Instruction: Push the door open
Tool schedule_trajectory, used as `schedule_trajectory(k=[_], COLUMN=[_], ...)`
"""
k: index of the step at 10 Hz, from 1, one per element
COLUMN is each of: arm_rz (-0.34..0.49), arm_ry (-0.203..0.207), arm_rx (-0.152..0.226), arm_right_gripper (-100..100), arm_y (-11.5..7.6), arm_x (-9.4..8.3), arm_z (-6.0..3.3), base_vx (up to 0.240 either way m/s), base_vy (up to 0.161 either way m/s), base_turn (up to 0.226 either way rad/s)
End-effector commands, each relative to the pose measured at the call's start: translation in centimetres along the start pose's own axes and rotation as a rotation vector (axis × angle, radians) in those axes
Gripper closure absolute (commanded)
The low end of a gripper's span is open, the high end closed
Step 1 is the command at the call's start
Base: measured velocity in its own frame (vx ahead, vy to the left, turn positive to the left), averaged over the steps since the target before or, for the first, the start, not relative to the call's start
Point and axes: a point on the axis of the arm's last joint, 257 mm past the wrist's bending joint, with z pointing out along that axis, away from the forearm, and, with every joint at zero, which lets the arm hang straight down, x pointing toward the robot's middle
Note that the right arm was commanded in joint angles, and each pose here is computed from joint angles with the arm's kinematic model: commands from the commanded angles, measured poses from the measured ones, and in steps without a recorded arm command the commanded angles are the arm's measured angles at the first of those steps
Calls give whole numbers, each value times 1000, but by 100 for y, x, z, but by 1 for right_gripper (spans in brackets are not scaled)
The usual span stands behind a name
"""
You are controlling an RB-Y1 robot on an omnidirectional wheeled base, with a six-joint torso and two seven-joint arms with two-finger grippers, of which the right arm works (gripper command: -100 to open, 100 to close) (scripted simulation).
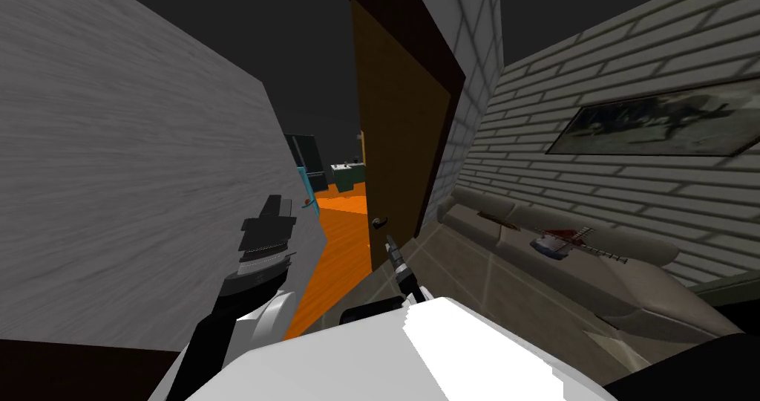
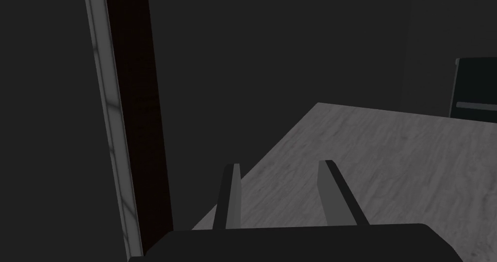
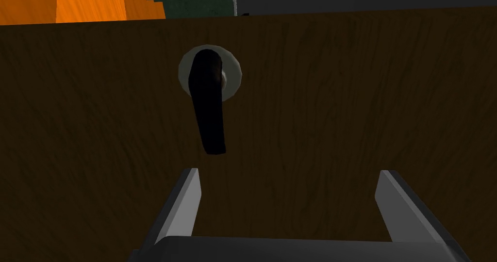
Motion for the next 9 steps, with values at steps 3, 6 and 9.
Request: schedule_trajectory(k=[3,6,9], arm_rz=[3,4,4], arm_ry=[51,81,82], arm_rx=[51,83,89], arm_right_gripper=[-100,-100,-100], arm_y=[-288,-462,-509], arm_x=[187,297,289], arm_z=[-101,-169,-177], base_vx=[79,83,74], base_vy=[-147,-154,-66], base_turn=[123,85,45])
